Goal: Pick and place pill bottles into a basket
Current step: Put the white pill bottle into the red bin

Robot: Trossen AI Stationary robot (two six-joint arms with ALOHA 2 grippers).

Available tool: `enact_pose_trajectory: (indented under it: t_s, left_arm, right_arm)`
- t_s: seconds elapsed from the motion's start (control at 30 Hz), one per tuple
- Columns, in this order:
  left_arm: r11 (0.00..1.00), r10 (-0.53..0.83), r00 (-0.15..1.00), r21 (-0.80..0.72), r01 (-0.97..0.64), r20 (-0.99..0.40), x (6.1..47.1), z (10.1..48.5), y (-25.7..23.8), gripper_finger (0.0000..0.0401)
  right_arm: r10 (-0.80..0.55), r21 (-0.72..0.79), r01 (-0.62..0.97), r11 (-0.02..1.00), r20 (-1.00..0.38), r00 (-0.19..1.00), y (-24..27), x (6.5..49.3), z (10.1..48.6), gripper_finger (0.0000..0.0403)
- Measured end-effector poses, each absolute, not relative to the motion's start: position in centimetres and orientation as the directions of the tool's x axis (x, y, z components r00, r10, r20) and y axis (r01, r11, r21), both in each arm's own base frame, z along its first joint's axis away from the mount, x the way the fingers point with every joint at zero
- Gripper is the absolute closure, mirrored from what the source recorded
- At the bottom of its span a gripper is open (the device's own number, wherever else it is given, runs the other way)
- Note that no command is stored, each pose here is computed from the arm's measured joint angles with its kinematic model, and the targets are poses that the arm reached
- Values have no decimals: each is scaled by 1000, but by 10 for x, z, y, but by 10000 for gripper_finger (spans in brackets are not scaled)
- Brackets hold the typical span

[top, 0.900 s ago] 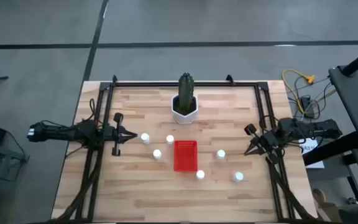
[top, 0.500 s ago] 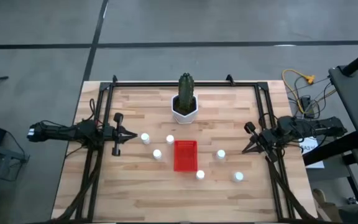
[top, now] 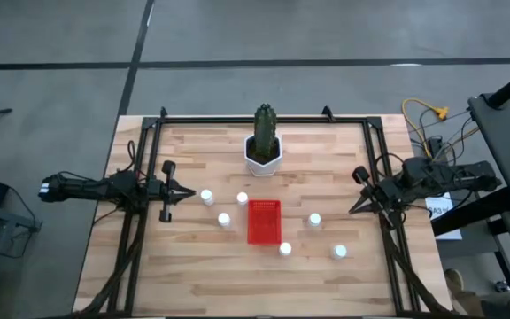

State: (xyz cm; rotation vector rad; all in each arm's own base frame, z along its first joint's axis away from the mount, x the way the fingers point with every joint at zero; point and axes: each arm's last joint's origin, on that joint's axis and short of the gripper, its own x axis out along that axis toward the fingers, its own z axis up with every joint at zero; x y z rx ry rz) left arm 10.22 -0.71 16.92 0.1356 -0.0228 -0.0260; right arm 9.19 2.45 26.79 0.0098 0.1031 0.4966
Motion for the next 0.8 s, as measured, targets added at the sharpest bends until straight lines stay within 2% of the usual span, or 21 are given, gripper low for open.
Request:
enact_pose_trajectory:
  t_s: [0.23, 0.33, 0.8]
  left_arm:
    - [990, -27, 999, 135, 24, 21, 102, 169, -7, 398]
    - [991, -27, 999, 135, 23, 21, 102, 169, -7, 398]
    - [991, -23, 1000, 136, 20, 21, 102, 169, -7, 398]
  right_arm:
    - [476, 138, -462, 876, -96, 874, 25, 95, 285, 394]
    - [475, 213, -439, 873, -161, 865, 25, 96, 292, 394]
    - [457, 382, -293, 876, -468, 756, 27, 106, 328, 394]
